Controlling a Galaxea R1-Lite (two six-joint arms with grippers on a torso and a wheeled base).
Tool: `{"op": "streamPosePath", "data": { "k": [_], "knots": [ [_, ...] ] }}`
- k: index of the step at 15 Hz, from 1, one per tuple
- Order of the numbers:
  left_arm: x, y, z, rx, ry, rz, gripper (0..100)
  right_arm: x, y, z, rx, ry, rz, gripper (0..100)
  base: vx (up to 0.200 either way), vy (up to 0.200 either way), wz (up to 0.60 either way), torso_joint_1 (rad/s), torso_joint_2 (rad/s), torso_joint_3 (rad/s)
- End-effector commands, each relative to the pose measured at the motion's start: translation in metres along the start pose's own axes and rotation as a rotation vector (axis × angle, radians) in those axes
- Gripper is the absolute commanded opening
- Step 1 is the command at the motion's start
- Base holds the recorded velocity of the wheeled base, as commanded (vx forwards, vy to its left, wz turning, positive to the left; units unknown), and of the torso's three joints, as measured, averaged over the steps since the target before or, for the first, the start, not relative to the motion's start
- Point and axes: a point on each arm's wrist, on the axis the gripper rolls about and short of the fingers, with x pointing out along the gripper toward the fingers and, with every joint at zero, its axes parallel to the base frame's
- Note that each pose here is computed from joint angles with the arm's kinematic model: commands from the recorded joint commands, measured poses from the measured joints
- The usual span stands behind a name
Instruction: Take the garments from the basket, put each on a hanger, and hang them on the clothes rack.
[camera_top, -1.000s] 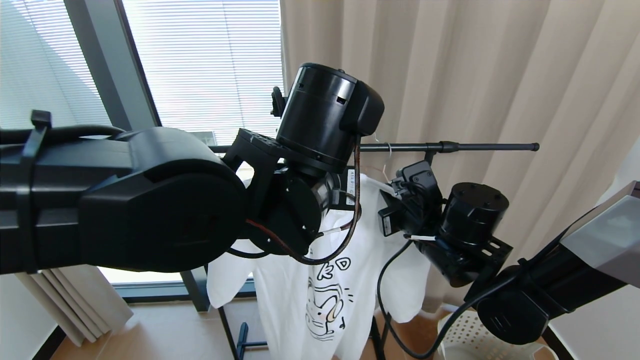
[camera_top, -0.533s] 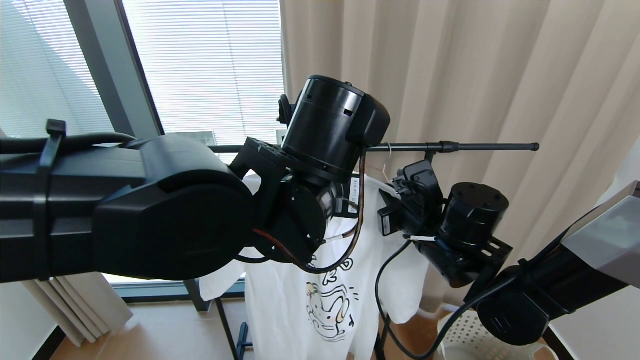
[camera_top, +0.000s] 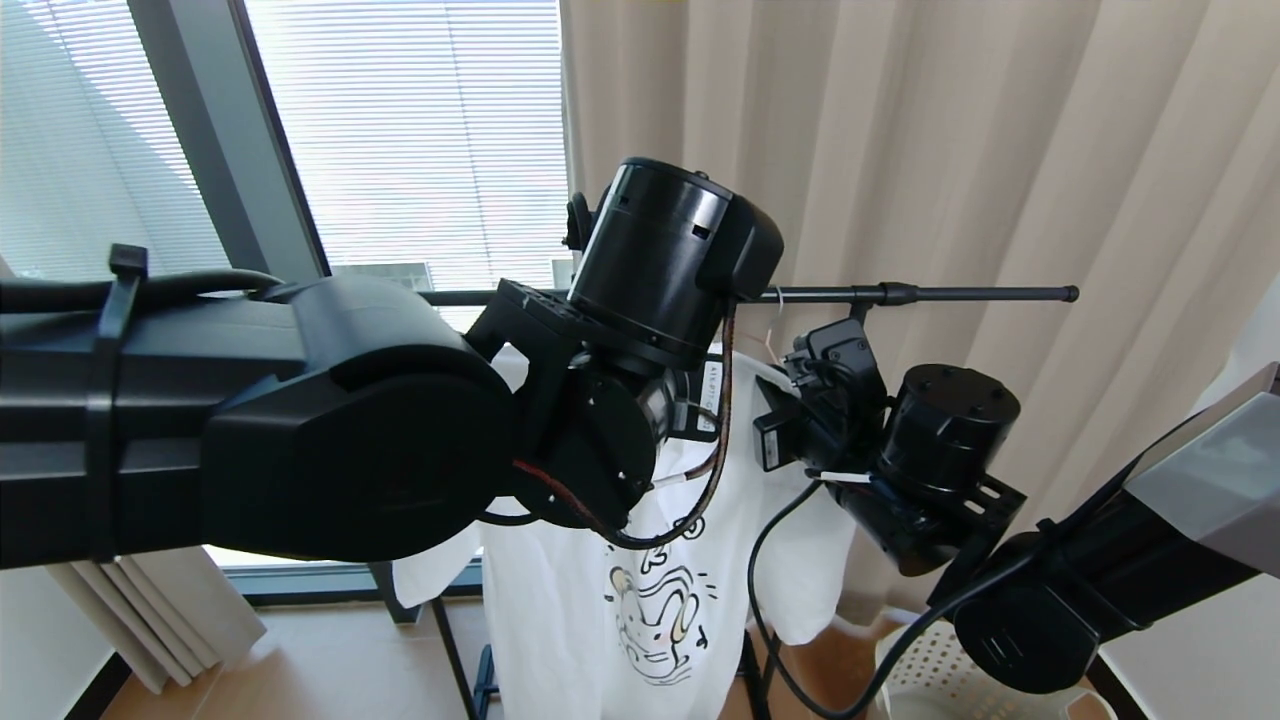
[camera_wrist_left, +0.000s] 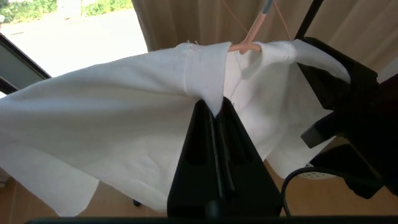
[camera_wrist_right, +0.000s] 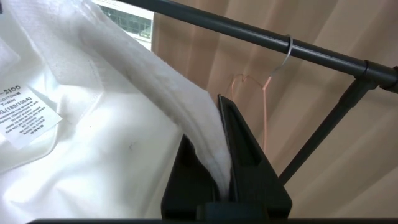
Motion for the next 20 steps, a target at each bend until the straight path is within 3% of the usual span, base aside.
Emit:
{"op": "streamPosePath", "data": {
  "k": [1, 4, 5, 12, 14, 20],
  "knots": [
    [0.001, -0.001, -0.002, 0.005, 0.004, 0.002, 0, 0.000, 0.000, 0.001, 0.000, -0.002, 0.000, 0, 0.000, 0.000, 0.00, 0.000, 0.00, 0.000],
    [0.002, -0.001, -0.004, 0.018, 0.010, 0.003, 0, -0.001, 0.000, 0.002, 0.001, -0.006, 0.000, 0, 0.000, 0.000, 0.00, 0.000, 0.00, 0.000],
    [0.002, -0.001, -0.005, 0.021, 0.012, 0.004, 100, -0.001, -0.001, 0.003, 0.002, -0.008, -0.001, 0, 0.000, 0.000, 0.00, 0.000, 0.00, 0.000],
    [-0.003, 0.006, -0.016, 0.043, 0.041, 0.009, 100, -0.003, -0.002, 0.006, 0.002, -0.014, -0.002, 0, 0.000, 0.000, 0.00, 0.000, 0.00, 0.000],
    [-0.019, 0.018, -0.011, 0.033, 0.022, 0.004, 100, -0.004, -0.003, 0.006, 0.002, -0.013, 0.002, 0, 0.000, 0.000, 0.00, 0.000, 0.00, 0.000],
    [-0.040, 0.088, -0.019, -0.018, 0.035, 0.118, 100, -0.011, -0.006, 0.004, -0.006, -0.003, 0.034, 0, 0.000, 0.000, 0.00, 0.000, 0.00, 0.000]
  ]
}}
